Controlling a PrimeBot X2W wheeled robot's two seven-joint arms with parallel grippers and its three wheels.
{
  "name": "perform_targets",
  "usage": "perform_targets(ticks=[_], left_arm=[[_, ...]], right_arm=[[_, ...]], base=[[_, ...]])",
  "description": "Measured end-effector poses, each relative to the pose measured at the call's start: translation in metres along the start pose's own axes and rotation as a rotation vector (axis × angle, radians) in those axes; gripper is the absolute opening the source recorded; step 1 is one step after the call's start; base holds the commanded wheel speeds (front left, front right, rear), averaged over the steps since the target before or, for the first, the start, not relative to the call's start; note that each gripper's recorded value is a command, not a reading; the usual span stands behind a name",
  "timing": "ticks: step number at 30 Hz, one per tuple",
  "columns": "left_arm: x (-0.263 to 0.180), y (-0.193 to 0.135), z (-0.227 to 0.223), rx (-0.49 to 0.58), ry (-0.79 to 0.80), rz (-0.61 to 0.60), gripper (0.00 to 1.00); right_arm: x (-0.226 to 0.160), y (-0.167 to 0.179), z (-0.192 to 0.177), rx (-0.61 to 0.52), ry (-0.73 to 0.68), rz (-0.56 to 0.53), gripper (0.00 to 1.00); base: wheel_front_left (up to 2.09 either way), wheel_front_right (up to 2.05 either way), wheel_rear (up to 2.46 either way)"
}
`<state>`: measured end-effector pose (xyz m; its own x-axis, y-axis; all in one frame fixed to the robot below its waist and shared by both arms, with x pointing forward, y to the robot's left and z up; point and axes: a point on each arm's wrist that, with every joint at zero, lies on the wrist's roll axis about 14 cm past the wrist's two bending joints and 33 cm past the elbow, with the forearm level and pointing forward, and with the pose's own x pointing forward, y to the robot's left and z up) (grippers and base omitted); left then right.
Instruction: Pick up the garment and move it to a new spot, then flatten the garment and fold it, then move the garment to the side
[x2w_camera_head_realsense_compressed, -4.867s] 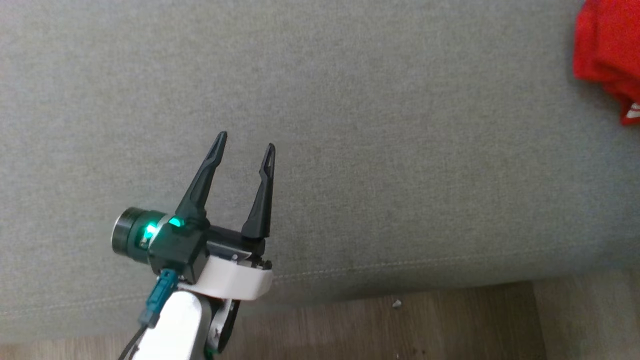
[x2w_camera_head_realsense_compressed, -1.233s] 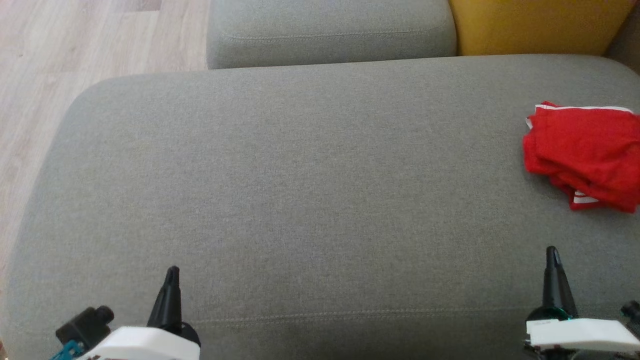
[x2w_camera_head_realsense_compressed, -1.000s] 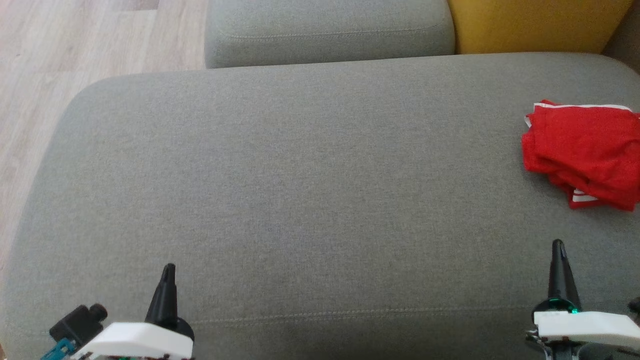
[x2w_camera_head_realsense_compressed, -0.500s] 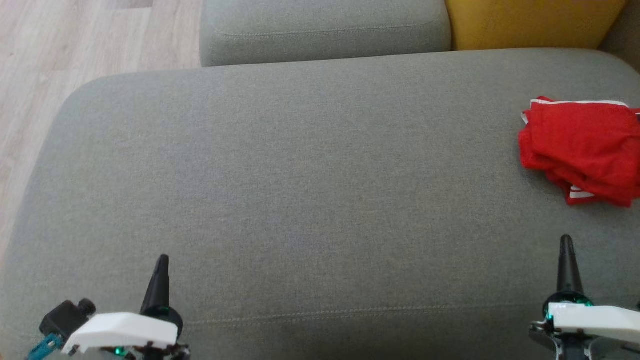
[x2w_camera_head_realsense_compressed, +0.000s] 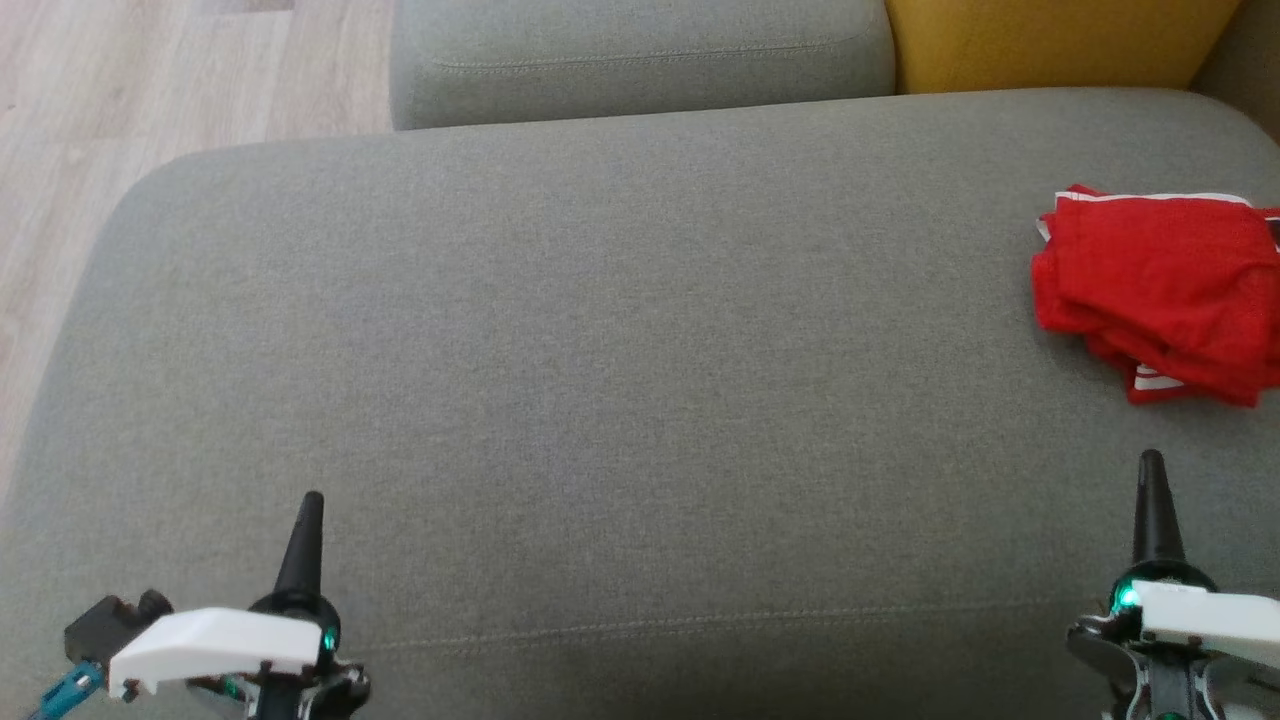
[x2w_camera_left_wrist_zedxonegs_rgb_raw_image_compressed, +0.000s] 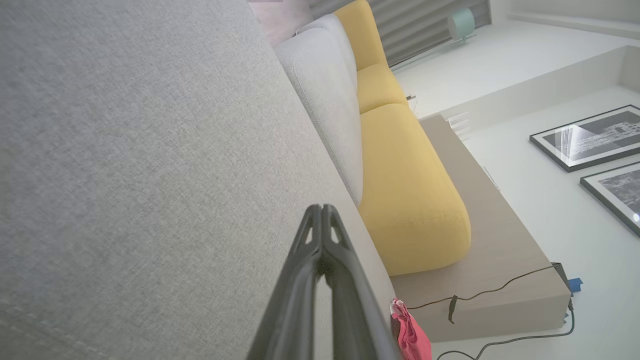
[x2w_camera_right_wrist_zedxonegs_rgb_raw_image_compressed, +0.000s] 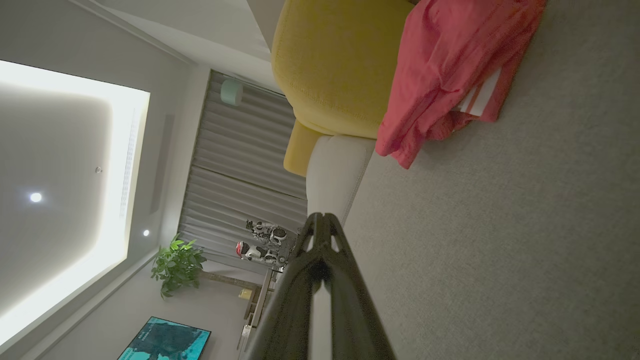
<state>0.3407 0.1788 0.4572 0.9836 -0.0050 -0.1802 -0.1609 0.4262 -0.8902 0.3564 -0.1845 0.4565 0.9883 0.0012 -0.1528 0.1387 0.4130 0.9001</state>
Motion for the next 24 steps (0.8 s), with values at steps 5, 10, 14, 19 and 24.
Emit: perform_targets(ticks=[5,10,14,19,24], left_arm=[[0.004,-0.003,0.001,-0.059,0.004,-0.010,0.00],[0.009,-0.005,0.004,-0.134,0.005,-0.021,0.00],[0.012,-0.007,0.006,-0.181,0.004,-0.029,0.00],[0.015,-0.008,0.007,-0.242,0.011,-0.037,0.00],[0.020,-0.011,0.011,-0.303,0.004,-0.053,0.00]], right_arm=[[0.002,0.002,0.003,0.061,-0.002,0.004,0.00],[0.005,0.004,0.009,0.135,-0.015,0.010,0.00],[0.006,0.004,0.011,0.181,-0.019,0.011,0.00],[0.008,0.005,0.015,0.241,-0.025,0.018,0.00],[0.010,0.009,0.018,0.302,-0.028,0.031,0.00]], base=[[0.00,0.00,0.00],[0.00,0.00,0.00],[0.00,0.00,0.00],[0.00,0.00,0.00],[0.00,0.00,0.00]])
